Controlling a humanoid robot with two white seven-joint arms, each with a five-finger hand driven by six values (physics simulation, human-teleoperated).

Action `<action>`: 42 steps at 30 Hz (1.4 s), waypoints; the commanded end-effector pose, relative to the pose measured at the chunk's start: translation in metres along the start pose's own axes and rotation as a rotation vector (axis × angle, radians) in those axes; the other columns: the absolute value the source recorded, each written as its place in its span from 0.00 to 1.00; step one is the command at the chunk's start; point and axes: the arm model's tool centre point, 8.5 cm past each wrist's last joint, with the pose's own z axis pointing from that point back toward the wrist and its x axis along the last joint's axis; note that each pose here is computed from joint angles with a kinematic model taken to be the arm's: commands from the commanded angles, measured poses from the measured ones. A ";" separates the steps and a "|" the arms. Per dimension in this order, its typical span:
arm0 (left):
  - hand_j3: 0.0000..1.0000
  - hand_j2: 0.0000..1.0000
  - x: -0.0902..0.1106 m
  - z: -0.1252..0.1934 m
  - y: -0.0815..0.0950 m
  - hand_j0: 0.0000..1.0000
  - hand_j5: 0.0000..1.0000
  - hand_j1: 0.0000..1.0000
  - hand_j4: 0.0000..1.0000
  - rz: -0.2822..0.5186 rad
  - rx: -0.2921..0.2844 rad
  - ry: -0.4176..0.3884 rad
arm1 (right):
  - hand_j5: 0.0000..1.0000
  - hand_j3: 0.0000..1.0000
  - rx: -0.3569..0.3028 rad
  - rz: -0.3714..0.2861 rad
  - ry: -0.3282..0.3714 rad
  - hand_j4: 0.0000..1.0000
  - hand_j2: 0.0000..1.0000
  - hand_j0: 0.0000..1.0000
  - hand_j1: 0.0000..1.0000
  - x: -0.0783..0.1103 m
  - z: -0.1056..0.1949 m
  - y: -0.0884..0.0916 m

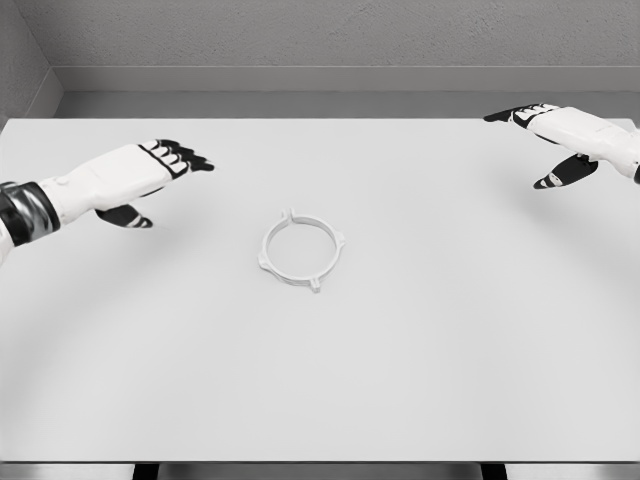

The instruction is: Assemble PVC drainage pipe clamps

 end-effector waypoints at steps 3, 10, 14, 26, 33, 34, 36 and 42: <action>1.00 1.00 0.005 -0.004 0.004 1.00 1.00 1.00 1.00 0.018 0.026 -0.020 | 1.00 1.00 -0.005 -0.006 0.000 1.00 1.00 1.00 1.00 0.000 0.000 -0.001; 1.00 1.00 0.061 -0.069 0.017 1.00 1.00 1.00 1.00 0.044 0.095 -0.177 | 1.00 1.00 -0.005 -0.006 0.000 1.00 1.00 1.00 1.00 0.000 0.000 -0.001; 1.00 1.00 0.078 -0.086 0.013 1.00 1.00 1.00 1.00 0.028 0.080 -0.198 | 1.00 1.00 -0.005 -0.006 -0.001 1.00 1.00 1.00 1.00 0.000 0.000 -0.001; 1.00 1.00 0.086 -0.090 -0.004 1.00 1.00 1.00 1.00 0.031 0.040 -0.204 | 1.00 1.00 -0.005 -0.007 -0.001 1.00 1.00 1.00 1.00 0.000 0.000 0.000; 1.00 1.00 0.088 -0.092 -0.010 1.00 1.00 1.00 1.00 0.037 0.023 -0.212 | 1.00 1.00 -0.005 -0.005 -0.001 1.00 1.00 1.00 1.00 0.000 0.000 -0.001; 1.00 1.00 0.087 -0.093 -0.013 1.00 1.00 1.00 1.00 0.046 0.016 -0.209 | 1.00 1.00 -0.005 -0.005 -0.001 1.00 1.00 1.00 1.00 0.000 0.000 -0.001; 1.00 1.00 0.085 -0.095 -0.016 1.00 1.00 1.00 1.00 0.055 0.010 -0.204 | 1.00 1.00 -0.005 -0.006 -0.001 1.00 1.00 1.00 1.00 0.000 0.000 -0.001; 1.00 1.00 0.081 -0.098 -0.023 1.00 1.00 1.00 1.00 0.075 -0.004 -0.186 | 1.00 1.00 -0.005 -0.005 -0.001 1.00 1.00 1.00 1.00 0.000 0.000 -0.001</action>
